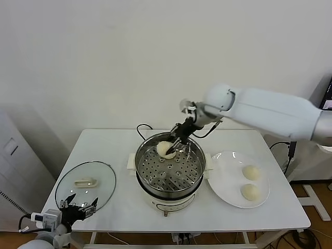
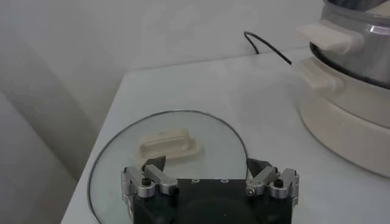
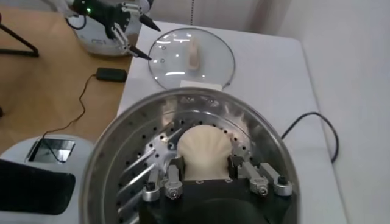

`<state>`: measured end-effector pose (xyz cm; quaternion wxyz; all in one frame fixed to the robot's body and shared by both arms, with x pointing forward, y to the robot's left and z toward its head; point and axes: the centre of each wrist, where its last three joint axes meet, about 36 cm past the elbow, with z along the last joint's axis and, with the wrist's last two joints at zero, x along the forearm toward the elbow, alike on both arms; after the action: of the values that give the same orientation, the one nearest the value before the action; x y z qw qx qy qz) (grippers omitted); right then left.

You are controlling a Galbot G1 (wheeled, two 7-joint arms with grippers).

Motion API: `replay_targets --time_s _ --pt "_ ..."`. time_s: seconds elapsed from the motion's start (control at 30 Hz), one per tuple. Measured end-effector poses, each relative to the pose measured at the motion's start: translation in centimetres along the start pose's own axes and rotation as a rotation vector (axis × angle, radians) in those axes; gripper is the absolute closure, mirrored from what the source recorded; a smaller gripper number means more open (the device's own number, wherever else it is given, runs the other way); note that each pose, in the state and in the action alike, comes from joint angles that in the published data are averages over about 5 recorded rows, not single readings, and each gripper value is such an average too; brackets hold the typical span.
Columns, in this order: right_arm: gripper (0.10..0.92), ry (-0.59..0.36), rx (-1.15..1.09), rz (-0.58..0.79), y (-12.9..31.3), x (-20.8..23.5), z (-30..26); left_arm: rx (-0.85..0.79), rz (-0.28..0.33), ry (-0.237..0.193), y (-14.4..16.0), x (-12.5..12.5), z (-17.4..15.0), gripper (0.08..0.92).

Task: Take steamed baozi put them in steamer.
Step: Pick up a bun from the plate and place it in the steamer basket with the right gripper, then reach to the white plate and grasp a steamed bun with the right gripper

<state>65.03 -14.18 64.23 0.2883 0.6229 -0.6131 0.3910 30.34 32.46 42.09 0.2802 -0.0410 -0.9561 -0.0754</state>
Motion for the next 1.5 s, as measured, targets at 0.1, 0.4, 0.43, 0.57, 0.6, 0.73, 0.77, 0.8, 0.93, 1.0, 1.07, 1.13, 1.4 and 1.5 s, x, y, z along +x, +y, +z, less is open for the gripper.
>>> replay_targets --time_s 0.1,0.4,0.43,0.57,0.6,0.73,0.77,0.8,0.93,1.0,1.07,1.13,1.4,1.5 --pt "0.564 0.011 0.002 0.002 0.2 -1.7 -0.5 0.001 -0.002 0.001 0.1 0.0 0.1 0.177" --pt "0.564 0.056 0.011 0.011 0.8 -5.9 -1.2 0.003 -0.003 0.003 0.2 -0.2 0.2 0.177" --pt "0.564 0.061 0.011 0.014 0.9 -6.2 -1.1 0.003 -0.003 0.004 0.2 -0.2 0.2 0.177" --pt "0.563 0.076 0.011 0.021 1.1 -7.3 -0.9 0.003 -0.005 0.005 0.3 -0.2 0.3 0.177" --pt "0.562 0.078 0.012 0.021 1.2 -7.5 -0.9 0.003 -0.005 0.005 0.3 -0.3 0.3 0.177" --pt "0.501 0.079 0.014 0.023 1.3 -8.2 -0.9 0.004 -0.005 0.005 0.3 -0.3 0.3 0.177" --pt "0.476 0.079 0.015 0.024 1.3 -8.3 -1.0 0.004 -0.005 0.005 0.3 -0.3 0.3 0.177" --pt "0.450 0.078 0.016 0.025 1.3 -8.3 -1.0 0.004 -0.005 0.006 0.3 -0.3 0.3 0.177" --pt "0.329 0.078 0.020 0.027 1.2 -7.9 -1.1 0.006 -0.005 0.007 0.3 -0.3 0.4 0.177" --pt "0.279 0.078 0.023 0.028 1.0 -7.2 -1.0 0.007 -0.005 0.008 0.3 -0.3 0.4 0.177" --pt "0.232 0.078 0.027 0.027 0.6 -6.1 -0.8 0.007 -0.006 0.008 0.3 -0.3 0.4 0.177" --pt "0.208 0.079 0.033 0.022 0.2 -4.7 -0.6 0.008 -0.006 0.007 0.3 -0.3 0.4 0.177" --pt "0.200 0.132 0.080 -0.011 -0.8 3.3 1.9 0.010 -0.008 0.000 0.4 -0.2 0.2 0.177" --pt "0.200 0.168 0.090 -0.028 -0.5 6.3 3.9 0.010 -0.009 -0.001 0.4 -0.1 0.2 0.177"
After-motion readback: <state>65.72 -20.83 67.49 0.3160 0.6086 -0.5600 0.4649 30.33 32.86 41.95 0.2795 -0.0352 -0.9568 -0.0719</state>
